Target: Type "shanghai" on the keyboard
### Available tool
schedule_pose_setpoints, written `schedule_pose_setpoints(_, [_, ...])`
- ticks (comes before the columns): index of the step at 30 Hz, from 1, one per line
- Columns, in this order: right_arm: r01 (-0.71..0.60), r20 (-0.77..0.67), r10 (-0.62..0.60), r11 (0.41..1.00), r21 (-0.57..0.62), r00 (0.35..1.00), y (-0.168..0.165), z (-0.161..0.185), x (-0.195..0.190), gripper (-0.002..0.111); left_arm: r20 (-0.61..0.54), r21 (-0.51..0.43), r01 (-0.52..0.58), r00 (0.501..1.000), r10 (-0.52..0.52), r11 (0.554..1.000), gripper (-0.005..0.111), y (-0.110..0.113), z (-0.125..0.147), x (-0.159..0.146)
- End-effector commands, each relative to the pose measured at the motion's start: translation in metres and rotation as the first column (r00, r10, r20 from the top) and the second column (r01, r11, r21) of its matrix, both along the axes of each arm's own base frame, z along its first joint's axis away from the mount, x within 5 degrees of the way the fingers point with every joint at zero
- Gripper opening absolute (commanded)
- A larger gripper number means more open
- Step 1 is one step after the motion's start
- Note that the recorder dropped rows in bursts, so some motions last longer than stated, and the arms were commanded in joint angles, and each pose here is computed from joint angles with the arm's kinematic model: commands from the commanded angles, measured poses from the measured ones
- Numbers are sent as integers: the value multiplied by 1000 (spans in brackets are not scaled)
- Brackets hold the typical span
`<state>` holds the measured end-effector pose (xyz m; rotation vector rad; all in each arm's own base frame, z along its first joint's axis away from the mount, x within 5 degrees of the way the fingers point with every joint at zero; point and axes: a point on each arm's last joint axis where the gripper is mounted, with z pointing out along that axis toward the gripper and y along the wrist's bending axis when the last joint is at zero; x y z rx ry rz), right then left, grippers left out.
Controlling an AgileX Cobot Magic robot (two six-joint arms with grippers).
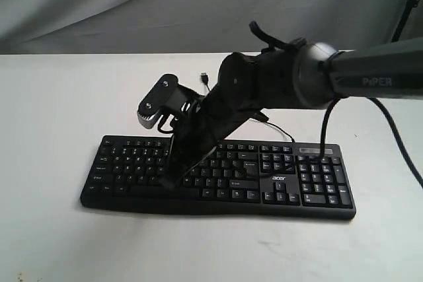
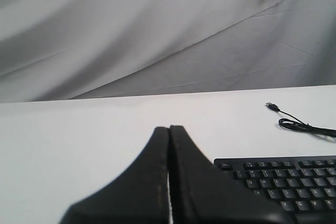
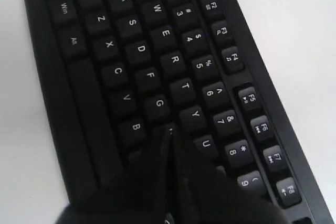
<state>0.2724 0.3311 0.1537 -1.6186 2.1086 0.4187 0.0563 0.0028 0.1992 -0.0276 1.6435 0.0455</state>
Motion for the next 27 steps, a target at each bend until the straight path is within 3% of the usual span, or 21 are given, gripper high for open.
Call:
schedule_pose_setpoints(1, [18,9,-18,1000,22,1000,1,-7,3,0,7,-2,6,1000,-6,1000,0,0,0,0])
schedule_pose_setpoints(10, [20,-4,-20,1000,13,1000,3,-24,5,0,7,-2,6,1000,-6,1000,0,0,0,0])
schedule_pose_setpoints(27, [11,24,-11,999,38,1000,6,-24,7,0,7,-2,6,1000,-6,1000,0,0,0,0])
